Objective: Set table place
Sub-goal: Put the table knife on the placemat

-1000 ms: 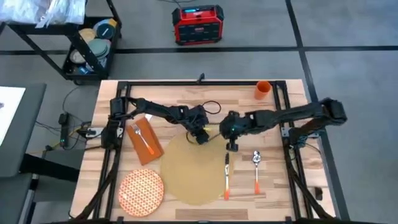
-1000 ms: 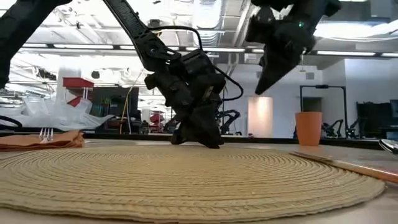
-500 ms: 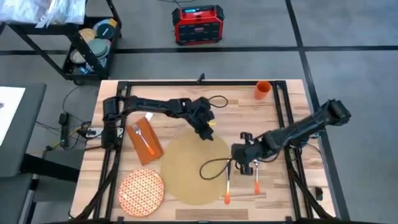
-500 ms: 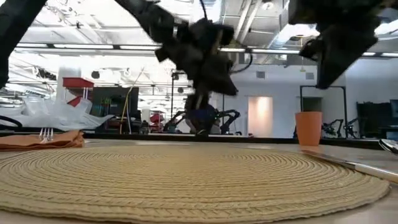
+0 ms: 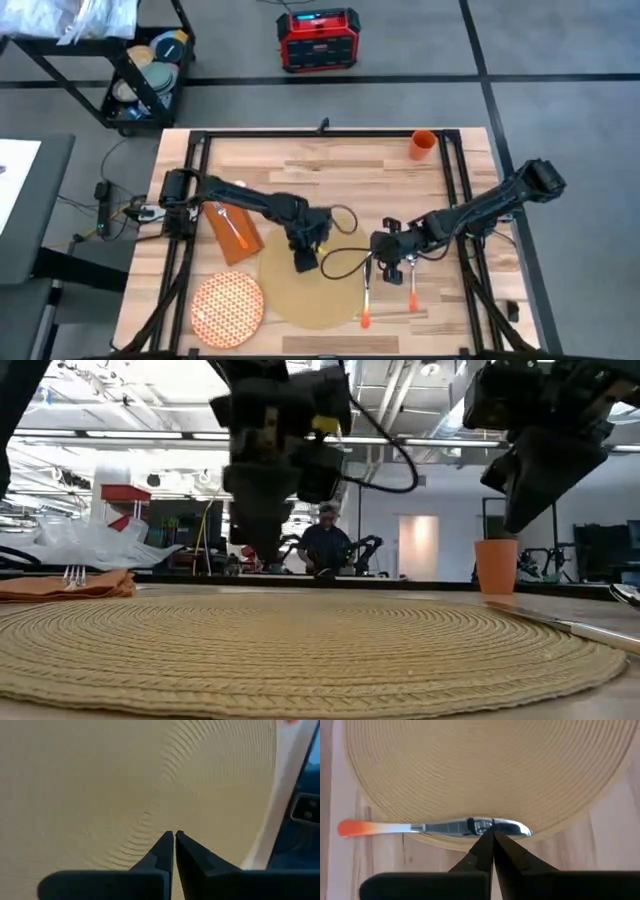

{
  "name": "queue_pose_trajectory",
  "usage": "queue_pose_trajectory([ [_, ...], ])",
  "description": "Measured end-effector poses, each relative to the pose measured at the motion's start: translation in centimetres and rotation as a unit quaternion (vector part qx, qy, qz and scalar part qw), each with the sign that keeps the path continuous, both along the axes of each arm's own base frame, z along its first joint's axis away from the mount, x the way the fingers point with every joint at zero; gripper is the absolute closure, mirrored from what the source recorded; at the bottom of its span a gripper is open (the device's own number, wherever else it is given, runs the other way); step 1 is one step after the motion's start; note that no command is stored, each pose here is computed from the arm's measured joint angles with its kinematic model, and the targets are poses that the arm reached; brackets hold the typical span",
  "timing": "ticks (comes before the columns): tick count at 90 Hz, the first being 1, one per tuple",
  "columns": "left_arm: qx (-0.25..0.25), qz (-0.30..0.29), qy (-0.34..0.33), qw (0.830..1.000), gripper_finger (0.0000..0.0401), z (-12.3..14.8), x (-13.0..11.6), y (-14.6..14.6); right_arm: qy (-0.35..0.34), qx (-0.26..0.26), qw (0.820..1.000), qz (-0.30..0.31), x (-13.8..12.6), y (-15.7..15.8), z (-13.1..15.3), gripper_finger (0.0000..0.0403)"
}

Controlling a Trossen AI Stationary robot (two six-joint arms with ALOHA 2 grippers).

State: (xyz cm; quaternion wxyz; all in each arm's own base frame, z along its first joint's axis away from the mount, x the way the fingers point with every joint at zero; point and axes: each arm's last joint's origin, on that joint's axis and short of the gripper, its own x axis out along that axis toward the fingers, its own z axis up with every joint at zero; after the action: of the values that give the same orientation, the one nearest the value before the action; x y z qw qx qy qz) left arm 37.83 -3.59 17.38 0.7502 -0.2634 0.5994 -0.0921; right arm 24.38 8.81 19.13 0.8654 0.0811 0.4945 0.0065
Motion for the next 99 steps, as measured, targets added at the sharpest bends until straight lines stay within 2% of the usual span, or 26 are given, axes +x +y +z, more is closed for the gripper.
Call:
queue_pose_trajectory([
  [14,0.001,0.01,-0.004,1.0,0.0401,-1.0,0.7,-0.1,-0.003,-0.003,1.0,0.031,0.0,0.1,0.0,0.0403],
  [20,0.002,0.007,0.018,1.0,0.0401,-1.8,0.5,-0.2,0.002,0.002,0.999,0.043,0.0,0.2,0.0,0.0403],
  [36,-0.023,-0.001,0.031,0.999,0.0401,-4.1,1.2,-0.6,-0.008,0.017,0.998,0.056,-0.2,0.2,-0.9,0.0403],
  [48,-0.025,0.0,0.022,0.999,0.0401,-4.4,1.5,-0.9,-0.03,0.033,0.998,0.054,0.1,0.0,-1.8,0.0403],
  [71,-0.014,0.015,0.007,1.0,0.0401,-4.3,1.9,-0.3,-0.002,0.075,0.996,0.043,1.2,0.1,-4.4,0.0403],
  [99,-0.013,0.023,-0.001,1.0,0.0401,-4.3,2.1,0.0,0.008,0.095,0.995,0.02,0.1,0.7,-3.3,0.0403],
])
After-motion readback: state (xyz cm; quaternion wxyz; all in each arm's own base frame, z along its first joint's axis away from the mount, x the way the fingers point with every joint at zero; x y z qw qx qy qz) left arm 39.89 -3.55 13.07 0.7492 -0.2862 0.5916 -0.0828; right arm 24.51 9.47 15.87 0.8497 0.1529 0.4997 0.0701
